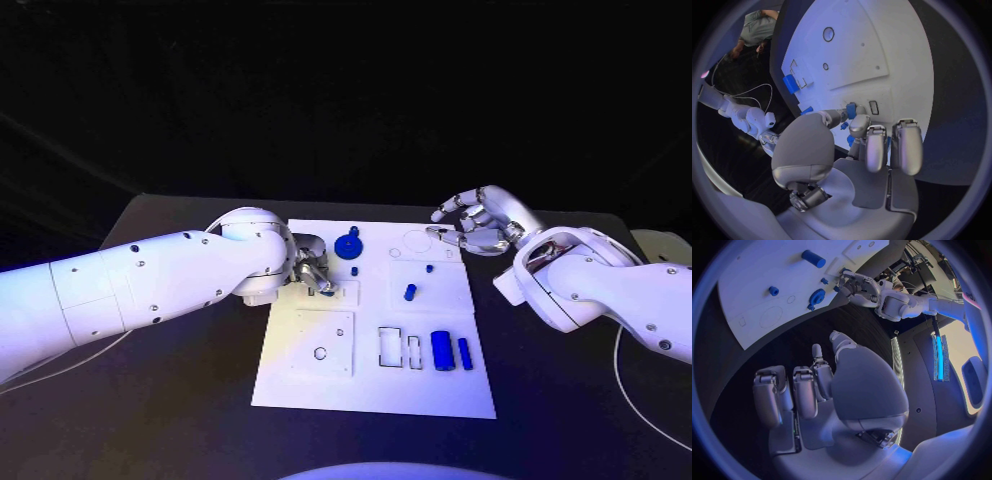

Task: Assemble the parts on the task board

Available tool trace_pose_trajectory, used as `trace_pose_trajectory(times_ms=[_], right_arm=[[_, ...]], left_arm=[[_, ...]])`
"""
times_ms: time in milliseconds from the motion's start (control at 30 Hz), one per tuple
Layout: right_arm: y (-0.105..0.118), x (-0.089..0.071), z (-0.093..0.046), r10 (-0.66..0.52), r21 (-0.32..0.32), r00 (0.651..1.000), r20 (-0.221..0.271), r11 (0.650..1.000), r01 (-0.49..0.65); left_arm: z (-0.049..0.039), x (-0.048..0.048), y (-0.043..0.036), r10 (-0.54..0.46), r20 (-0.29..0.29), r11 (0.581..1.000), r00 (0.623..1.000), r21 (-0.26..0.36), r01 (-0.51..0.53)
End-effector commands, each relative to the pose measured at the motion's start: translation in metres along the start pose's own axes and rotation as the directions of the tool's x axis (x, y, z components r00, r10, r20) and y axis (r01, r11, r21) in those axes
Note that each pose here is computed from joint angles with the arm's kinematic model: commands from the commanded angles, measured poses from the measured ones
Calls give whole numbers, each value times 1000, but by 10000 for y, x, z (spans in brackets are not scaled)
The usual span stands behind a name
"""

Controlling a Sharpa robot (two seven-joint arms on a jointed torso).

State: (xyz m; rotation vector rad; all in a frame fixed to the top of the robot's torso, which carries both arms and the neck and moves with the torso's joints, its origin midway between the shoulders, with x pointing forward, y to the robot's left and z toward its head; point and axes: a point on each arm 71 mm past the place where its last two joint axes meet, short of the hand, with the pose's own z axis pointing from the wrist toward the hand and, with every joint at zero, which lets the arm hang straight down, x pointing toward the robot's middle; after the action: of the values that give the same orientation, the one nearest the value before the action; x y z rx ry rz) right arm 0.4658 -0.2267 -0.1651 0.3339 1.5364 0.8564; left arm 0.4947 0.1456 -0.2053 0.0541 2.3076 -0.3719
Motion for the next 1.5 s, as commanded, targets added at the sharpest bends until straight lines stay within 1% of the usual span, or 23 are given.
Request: trace_pose_trajectory(times_ms=[33, 533, 1500], right_arm=[[6, 11, -1, -9, -9, 1000, -11, 1000, 9], [2, 7, -5, -9, -9, 1000, -10, 1000, 9], [-1, -3, -11, -11, -8, 1000, -3, 1000, 11]], left_arm=[[12, 48, 4, 11, -39, 1000, 999, -5, -12], [25, 55, -1, 12, -58, 1000, 998, -7, -13], [54, 46, -12, 5, -62, 1000, 998, -9, -6]])
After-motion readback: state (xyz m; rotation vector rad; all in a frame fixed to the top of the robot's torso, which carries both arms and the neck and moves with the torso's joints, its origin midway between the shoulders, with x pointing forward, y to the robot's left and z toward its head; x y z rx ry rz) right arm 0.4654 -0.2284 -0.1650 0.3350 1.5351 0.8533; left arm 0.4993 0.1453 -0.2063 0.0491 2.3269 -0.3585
